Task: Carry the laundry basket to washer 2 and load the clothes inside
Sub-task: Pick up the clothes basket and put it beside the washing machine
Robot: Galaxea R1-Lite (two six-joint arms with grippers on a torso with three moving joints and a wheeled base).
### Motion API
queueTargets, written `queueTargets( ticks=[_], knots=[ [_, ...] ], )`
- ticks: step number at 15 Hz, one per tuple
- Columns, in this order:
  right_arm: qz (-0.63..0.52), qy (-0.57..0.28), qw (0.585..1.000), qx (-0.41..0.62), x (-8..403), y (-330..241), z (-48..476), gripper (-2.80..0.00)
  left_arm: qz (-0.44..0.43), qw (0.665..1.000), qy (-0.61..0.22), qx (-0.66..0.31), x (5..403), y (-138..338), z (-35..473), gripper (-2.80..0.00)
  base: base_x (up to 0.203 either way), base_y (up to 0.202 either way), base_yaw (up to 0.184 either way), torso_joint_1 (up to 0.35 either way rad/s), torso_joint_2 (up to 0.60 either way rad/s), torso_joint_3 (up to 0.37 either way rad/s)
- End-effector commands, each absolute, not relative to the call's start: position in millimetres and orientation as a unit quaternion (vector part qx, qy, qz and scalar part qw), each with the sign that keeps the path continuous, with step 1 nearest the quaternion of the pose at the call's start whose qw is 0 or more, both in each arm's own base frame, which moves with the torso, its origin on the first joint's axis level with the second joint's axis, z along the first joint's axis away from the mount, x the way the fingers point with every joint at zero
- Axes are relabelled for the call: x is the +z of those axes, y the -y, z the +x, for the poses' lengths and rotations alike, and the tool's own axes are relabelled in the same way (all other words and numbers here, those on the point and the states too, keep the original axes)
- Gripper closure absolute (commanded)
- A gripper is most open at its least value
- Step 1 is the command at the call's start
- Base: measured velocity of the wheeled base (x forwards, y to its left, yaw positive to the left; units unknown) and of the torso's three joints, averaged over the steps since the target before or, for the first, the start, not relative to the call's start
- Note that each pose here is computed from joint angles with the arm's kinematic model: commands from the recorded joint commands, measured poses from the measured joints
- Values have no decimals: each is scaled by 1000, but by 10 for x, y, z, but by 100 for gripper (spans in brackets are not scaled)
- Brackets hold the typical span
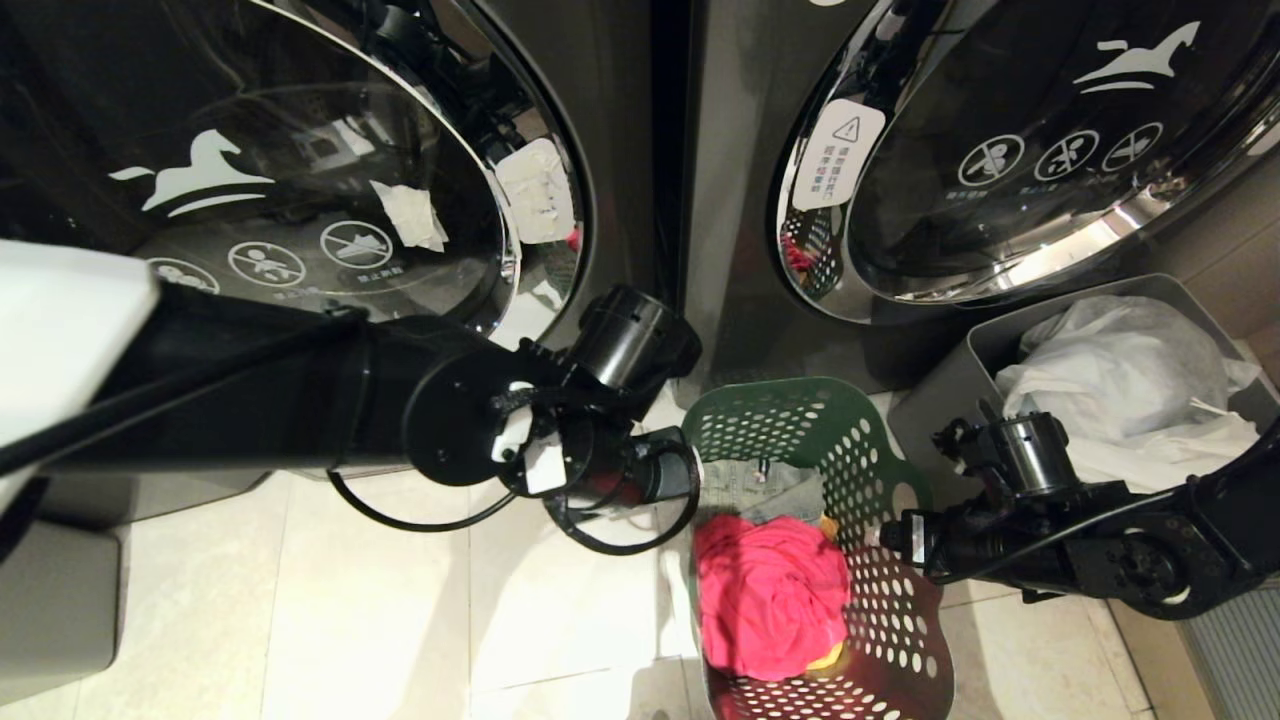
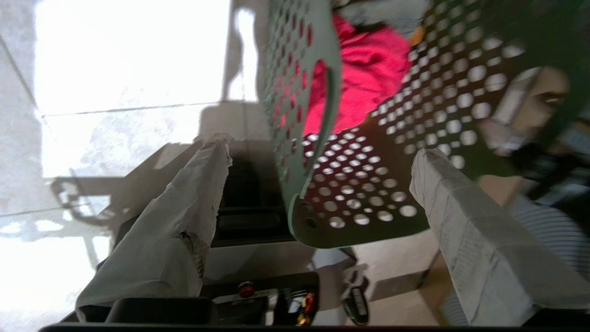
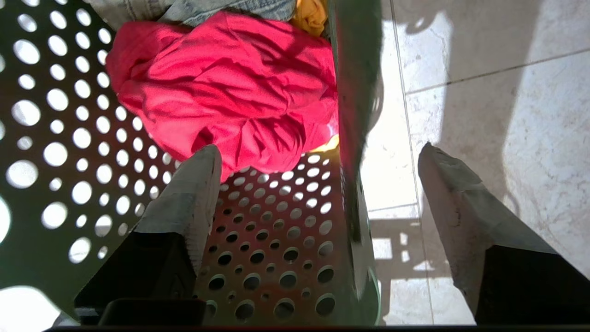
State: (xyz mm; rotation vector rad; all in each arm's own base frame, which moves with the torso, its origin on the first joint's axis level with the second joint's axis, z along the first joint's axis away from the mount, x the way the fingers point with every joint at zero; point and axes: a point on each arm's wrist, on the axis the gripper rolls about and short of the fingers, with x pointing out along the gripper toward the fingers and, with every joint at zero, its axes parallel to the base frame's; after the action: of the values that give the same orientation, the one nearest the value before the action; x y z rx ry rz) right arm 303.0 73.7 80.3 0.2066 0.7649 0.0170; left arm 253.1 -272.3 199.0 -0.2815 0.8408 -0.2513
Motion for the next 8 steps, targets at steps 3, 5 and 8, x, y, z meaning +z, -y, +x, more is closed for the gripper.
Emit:
queueTargets(
  ticks=[3,5,8],
  knots=[
    [81,-386,919,-2,505,-766,3165,-280,-189,909,-347,-136,2553,2302,2317,-280,0,0,0,0,0,0],
    [62,-380,923,-12,433,-773,3222,0,-202,914,-329,-123,2693,2033,2249,-280,0,0,0,0,0,0],
    [56,-371,927,-23,437,-766,3241,0,-199,919,-324,-105,2705,1728,2107,-280,0,0,0,0,0,0]
  ],
)
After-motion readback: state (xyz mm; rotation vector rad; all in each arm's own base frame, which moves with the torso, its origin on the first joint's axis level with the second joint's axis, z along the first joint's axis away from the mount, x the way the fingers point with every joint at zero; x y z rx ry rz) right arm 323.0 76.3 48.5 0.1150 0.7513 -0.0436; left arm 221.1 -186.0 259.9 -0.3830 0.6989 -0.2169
